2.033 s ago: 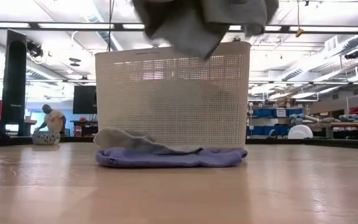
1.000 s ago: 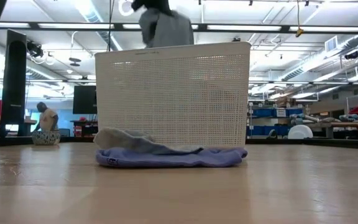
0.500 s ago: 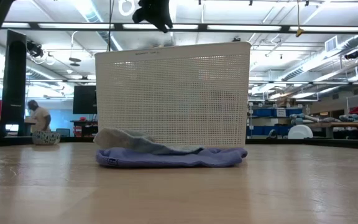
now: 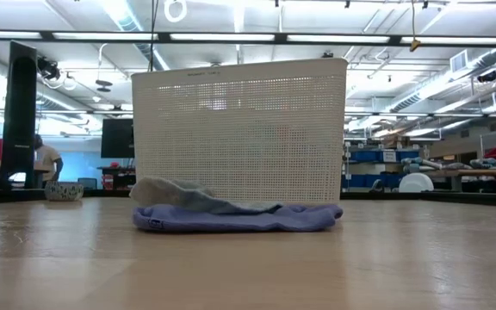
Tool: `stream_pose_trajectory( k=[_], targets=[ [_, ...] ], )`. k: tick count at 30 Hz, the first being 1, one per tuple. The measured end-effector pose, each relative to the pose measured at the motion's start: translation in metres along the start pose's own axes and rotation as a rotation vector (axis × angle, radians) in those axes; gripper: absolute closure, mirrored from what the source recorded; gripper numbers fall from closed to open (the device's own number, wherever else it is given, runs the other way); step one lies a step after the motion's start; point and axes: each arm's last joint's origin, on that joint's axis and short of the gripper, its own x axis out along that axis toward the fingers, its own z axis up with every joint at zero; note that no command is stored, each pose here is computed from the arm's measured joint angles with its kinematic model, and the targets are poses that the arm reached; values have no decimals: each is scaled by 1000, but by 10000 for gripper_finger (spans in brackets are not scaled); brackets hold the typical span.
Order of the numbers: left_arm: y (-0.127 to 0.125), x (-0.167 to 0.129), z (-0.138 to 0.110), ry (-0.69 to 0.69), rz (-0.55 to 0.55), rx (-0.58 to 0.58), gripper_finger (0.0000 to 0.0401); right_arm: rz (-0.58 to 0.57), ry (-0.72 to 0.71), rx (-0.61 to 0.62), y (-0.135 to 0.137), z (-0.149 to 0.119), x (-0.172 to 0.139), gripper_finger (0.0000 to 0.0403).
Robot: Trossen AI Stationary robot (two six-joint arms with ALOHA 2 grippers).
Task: Sort clothes
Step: Put the gray sock into the laundry bin
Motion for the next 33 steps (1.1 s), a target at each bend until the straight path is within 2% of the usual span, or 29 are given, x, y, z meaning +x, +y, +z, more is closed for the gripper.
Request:
stream_pose_trajectory(
  k=[6,9,11,15,19,23,26,33],
  targets=[
    [-53,-36,-15,-72,-17,129,224,0,-3,0,0,0,0,221],
    [-77,-45,-23,-96,-32,179,224,0,-7,1,0,1,1,221],
    [-94,-40,-30,-118,-29,208,224,8,-28,5,1,2,2,221],
    [-126,-13,-55,-109,-61,266,224,28,-67,19,3,5,4,221],
    [-147,23,-91,-95,-92,290,224,39,-70,44,6,7,6,220],
    [-164,59,-128,-125,-255,276,224,103,-119,45,16,11,10,221],
    [-171,82,-152,-179,-374,246,224,152,-162,16,26,17,16,220],
    [-162,119,-206,-206,-411,157,224,195,-158,-111,53,44,42,225]
  ],
)
